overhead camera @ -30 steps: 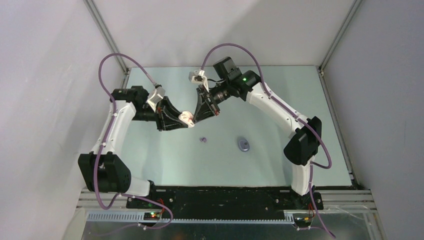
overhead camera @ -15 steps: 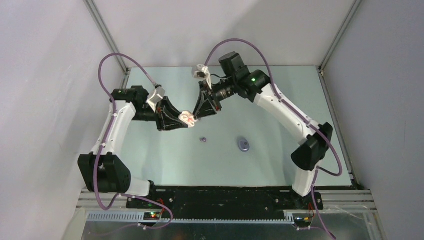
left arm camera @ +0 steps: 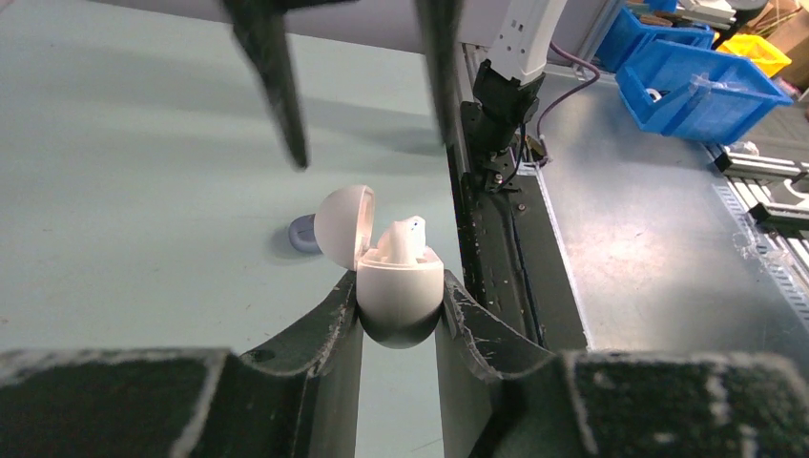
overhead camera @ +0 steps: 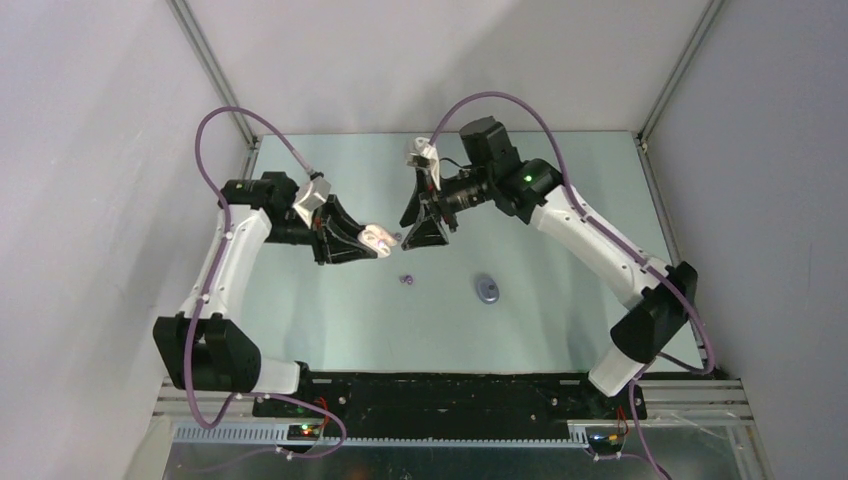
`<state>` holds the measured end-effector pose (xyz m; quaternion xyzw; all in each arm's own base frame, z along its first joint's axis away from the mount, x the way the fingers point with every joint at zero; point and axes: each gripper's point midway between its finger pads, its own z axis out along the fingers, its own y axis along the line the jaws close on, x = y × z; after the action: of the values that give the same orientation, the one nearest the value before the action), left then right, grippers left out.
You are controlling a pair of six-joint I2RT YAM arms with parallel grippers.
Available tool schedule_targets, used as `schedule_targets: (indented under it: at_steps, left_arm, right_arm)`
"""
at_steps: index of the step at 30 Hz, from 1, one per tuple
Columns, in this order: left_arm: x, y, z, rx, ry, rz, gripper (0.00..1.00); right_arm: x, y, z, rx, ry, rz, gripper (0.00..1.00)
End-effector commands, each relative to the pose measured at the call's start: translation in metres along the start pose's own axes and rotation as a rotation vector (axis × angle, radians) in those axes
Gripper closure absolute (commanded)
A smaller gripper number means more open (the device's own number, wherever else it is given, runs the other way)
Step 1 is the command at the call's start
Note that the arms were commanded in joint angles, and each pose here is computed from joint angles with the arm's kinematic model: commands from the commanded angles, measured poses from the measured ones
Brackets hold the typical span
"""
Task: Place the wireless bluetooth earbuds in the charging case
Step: Adjust the right earbud in the right side groove of the charging case.
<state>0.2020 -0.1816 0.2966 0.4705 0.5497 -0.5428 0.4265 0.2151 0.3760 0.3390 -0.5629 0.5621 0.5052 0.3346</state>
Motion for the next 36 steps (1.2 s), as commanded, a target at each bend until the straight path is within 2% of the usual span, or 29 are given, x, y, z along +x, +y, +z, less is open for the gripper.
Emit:
schedule_targets:
  at_steps: [1,5,21,32,36]
  left_arm:
    - [-0.024,-0.021,0.004,0.022,-0.057,0.077,1.00]
    - [-0.024,-0.023,0.004,0.022,-0.056,0.084,1.00]
    - [-0.018,-0.027,0.005,0.027,-0.050,0.089,1.00]
    - [-0.017,-0.028,0.008,0.043,-0.038,0.095,1.00]
    - [-0.014,-0.028,0.009,0.048,-0.021,0.100,1.00]
  right_arm:
    - [-0.001,-0.017,0.011,0.017,-0.007,-0.036,0.38]
    - [-0.002,-0.018,0.020,0.001,-0.005,-0.040,0.35]
    - [-0.006,-0.004,0.032,-0.107,-0.022,-0.007,0.35]
    - [-0.006,-0.010,0.034,-0.085,-0.025,0.023,0.36]
    - [-0.008,-0.021,0.032,-0.050,-0.049,0.099,0.38]
